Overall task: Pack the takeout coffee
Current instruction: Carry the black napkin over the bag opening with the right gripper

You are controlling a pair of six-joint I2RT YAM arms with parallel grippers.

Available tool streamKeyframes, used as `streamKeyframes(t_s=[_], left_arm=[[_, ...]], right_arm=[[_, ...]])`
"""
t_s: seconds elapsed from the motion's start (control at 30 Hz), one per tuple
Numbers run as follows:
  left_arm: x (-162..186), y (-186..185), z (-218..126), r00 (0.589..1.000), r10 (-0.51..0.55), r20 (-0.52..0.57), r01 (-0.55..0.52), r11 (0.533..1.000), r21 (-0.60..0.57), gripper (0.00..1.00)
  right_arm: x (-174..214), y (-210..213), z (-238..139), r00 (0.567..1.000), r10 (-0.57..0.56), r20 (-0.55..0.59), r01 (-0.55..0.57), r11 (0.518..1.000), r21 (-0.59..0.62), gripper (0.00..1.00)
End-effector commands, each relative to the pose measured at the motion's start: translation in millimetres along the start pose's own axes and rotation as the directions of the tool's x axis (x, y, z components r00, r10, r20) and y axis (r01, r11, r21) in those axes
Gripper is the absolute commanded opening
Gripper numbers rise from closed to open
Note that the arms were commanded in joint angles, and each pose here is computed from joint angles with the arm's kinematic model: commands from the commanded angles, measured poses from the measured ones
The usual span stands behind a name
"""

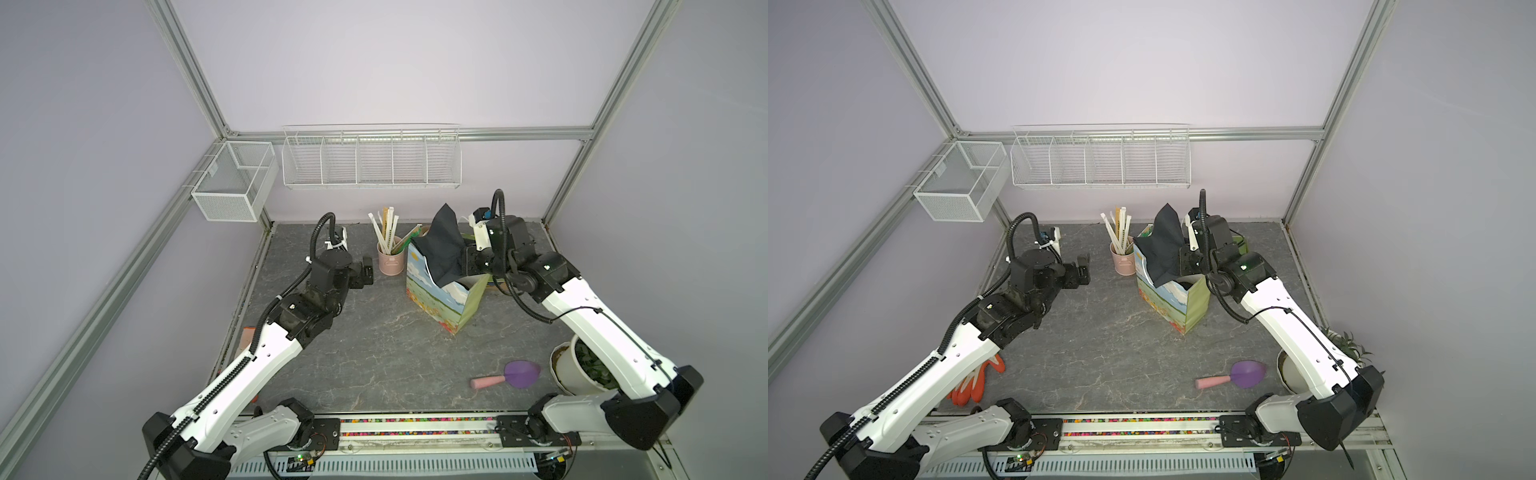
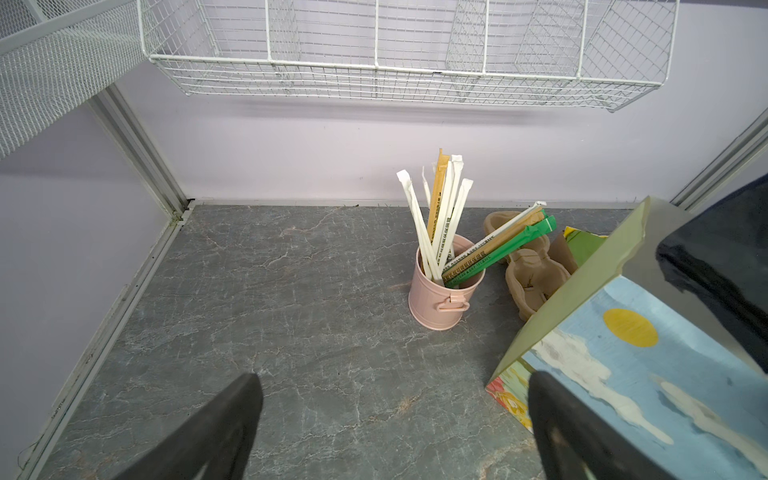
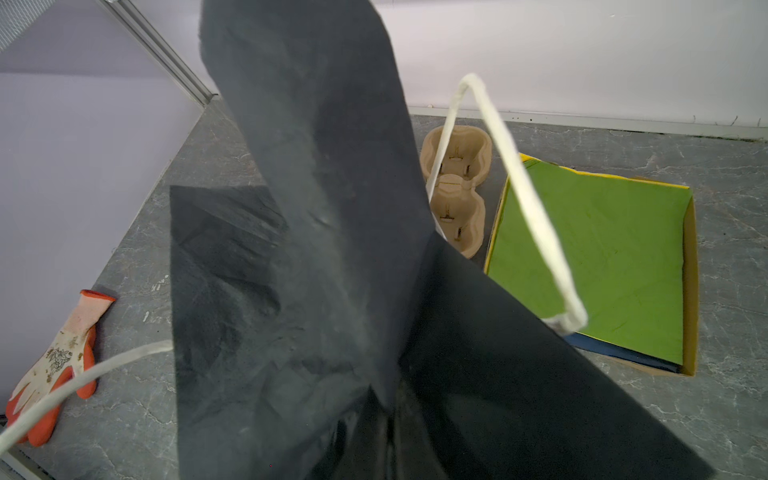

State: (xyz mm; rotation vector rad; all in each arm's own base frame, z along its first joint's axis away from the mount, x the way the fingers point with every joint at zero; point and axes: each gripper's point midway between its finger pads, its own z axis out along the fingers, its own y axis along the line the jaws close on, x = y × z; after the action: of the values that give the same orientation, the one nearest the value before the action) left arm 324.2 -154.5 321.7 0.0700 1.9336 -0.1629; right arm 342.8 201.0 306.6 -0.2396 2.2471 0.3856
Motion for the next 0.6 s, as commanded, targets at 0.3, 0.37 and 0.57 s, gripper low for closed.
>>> streamKeyframes(t_s=[0.3,0.37,0.57], left_arm=[[4,-2,2,1.000,-0.013,-0.010,0.013,1.000,0.017,0.99],[5,-2,2,1.000,-0.012,-0.013,0.012,1.000,0.017,0.99],[5,-3,2,1.000,-0.010,-0.014,0.010,1.000,0.022,0.99]], right_arm=[[11,-2,24,0.998,0.005,-0.057,-0.003,0.999,0.032,0.07],[13,-3,28,0.998,0.004,-0.066,-0.001,0.999,0.037,0.07],[21,-4,39,0.995,0.000,-0.095,0.004,0.999,0.046,0.07]])
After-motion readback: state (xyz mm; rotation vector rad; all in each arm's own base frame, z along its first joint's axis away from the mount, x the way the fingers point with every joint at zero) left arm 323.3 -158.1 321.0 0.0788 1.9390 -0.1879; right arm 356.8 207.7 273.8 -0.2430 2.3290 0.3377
